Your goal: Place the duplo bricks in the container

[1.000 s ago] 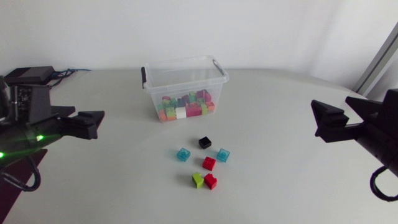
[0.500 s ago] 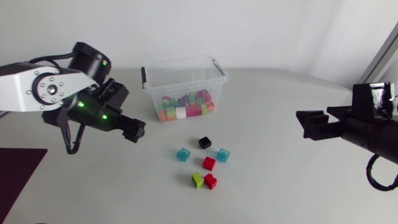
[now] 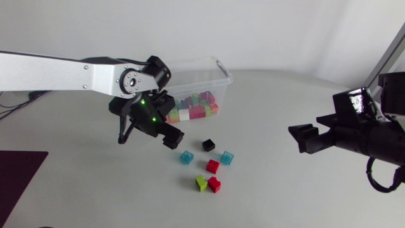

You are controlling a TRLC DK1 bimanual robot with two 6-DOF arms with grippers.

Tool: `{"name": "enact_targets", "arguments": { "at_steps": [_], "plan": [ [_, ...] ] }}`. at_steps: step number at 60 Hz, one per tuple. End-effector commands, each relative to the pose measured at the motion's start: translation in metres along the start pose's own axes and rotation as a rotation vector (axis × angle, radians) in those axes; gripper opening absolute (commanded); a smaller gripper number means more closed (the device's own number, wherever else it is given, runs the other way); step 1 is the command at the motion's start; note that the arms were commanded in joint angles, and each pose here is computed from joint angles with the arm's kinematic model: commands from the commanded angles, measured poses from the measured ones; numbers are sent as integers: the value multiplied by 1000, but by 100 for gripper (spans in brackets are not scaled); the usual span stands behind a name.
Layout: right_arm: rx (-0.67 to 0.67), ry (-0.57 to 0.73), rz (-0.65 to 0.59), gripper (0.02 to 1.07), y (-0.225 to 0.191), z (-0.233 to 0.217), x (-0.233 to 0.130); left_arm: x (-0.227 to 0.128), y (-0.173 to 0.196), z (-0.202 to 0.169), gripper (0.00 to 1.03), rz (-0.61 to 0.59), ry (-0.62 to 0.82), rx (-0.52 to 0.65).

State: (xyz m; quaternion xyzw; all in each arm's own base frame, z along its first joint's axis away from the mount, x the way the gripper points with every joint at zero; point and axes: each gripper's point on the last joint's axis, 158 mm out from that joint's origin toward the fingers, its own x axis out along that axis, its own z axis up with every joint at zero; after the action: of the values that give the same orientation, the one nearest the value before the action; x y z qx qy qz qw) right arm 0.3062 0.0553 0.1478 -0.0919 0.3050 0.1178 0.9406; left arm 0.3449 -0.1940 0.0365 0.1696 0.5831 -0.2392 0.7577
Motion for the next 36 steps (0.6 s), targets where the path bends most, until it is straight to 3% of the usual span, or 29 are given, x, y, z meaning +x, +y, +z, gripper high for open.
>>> {"name": "enact_targets", "arguments": {
  "at_steps": [1, 8, 36],
  "plan": [
    [-87, 53, 10, 102, 2, -5, 7, 6, -10, 6, 96, -20, 25, -17],
    [-88, 158, 49, 102, 9, -21, 25, 18, -22, 5, 96, -31, 68, -3],
    [-173, 231, 152, 102, 52, -29, 48, 44, -50, 8, 78, -63, 129, 18]
  ]
}}
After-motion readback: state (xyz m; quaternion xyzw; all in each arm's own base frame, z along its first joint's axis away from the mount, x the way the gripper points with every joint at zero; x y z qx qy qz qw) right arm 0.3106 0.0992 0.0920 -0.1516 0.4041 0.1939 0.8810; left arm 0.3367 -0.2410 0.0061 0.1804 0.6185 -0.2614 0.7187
